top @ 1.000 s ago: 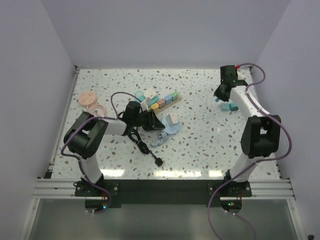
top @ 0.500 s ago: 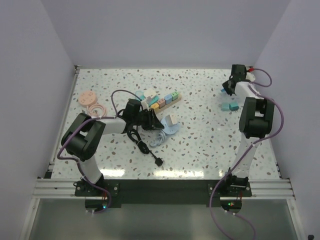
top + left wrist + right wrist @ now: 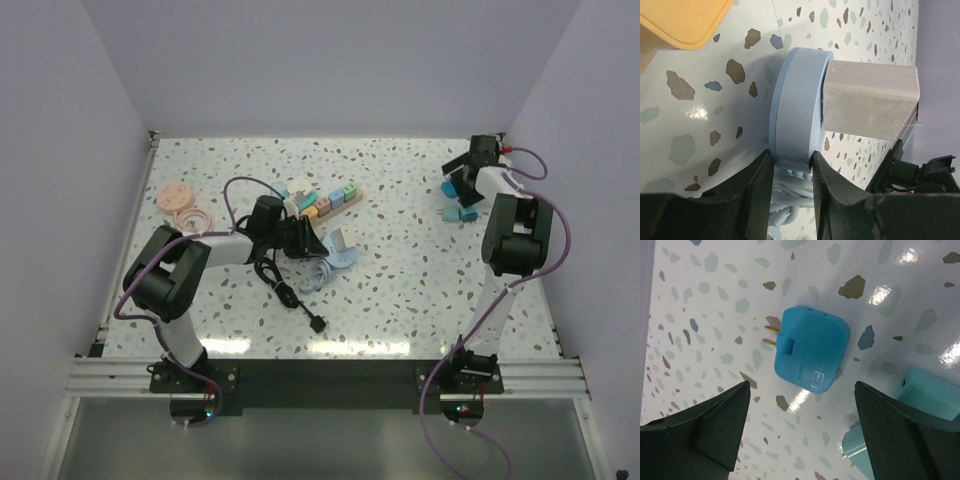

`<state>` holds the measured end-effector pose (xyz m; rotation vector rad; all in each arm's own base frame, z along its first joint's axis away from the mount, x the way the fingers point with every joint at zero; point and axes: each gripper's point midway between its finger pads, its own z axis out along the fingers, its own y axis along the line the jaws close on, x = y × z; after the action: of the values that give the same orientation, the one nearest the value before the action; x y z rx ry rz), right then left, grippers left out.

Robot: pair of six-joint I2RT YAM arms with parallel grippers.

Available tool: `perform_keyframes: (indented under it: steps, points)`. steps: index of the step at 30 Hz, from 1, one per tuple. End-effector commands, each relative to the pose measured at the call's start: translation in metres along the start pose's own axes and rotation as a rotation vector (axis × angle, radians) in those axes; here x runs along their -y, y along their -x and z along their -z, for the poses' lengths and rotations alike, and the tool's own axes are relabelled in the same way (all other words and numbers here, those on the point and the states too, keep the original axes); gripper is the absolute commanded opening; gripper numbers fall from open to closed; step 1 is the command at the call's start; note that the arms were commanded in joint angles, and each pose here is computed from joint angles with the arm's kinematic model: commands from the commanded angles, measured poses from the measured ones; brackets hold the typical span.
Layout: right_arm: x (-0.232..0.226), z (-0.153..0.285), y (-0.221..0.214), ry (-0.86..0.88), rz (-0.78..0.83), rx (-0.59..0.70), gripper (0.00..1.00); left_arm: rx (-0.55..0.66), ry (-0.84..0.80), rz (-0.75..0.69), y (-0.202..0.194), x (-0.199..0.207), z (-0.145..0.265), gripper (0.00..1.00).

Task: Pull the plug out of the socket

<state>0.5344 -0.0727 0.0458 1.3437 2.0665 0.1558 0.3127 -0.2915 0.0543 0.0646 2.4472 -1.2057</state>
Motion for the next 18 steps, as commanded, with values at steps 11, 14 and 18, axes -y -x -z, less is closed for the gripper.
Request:
perform_keyframes:
  steps: [11, 14, 18]
  points:
    - [-0.046, 0.154, -0.07, 0.351, 0.529, -0.235, 0.91, 0.054, 0.009, -0.033, 0.029, 0.01, -0.004, 0.0]
    - [-0.05, 0.189, -0.147, 0.536, 0.725, -0.339, 0.9, 0.046, 0.004, -0.035, 0.03, 0.012, -0.005, 0.0]
    - [-0.046, 0.228, -0.209, 0.708, 0.982, -0.399, 0.89, 0.021, 0.006, -0.036, 0.028, 0.011, -0.008, 0.0]
